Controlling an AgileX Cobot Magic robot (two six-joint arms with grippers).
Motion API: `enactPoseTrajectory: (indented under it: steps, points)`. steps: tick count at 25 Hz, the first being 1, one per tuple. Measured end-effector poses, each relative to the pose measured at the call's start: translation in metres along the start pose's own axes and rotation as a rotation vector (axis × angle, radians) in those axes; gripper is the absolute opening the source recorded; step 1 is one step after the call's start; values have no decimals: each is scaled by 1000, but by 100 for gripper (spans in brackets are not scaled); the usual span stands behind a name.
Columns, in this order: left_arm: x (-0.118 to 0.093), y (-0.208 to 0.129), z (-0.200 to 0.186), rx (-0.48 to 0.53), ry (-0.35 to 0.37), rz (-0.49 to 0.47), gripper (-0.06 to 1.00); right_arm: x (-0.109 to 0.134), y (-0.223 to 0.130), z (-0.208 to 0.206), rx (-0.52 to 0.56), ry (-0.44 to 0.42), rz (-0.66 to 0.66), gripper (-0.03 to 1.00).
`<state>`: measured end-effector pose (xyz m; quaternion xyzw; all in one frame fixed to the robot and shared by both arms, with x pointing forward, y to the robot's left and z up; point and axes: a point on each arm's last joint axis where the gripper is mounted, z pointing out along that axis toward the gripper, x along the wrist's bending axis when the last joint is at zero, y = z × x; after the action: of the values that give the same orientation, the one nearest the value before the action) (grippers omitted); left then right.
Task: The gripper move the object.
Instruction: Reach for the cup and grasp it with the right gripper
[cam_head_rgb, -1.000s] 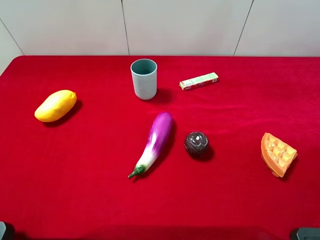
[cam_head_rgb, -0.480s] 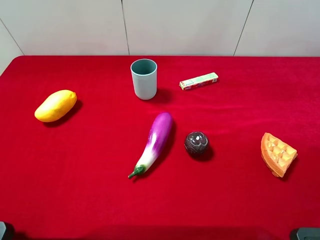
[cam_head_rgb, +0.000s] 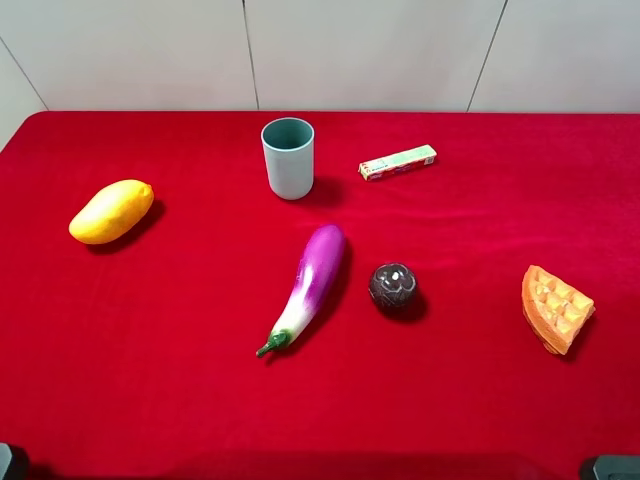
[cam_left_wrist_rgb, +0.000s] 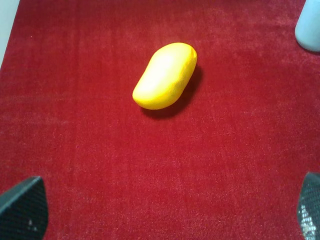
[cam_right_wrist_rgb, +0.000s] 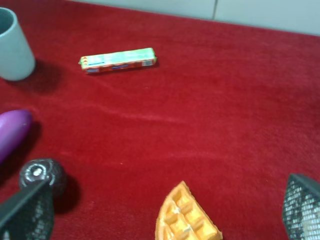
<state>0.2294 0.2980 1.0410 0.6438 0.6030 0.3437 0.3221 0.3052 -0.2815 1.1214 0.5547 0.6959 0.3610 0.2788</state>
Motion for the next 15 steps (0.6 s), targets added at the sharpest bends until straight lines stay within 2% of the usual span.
enactPoseTrajectory:
  steps: [8,15]
  points:
    - [0,0,0,0,0,0,99,7,52,36,129,100,-60,69]
    - [0,0,0,0,0,0,99,33,88,81,247,216,-153,69]
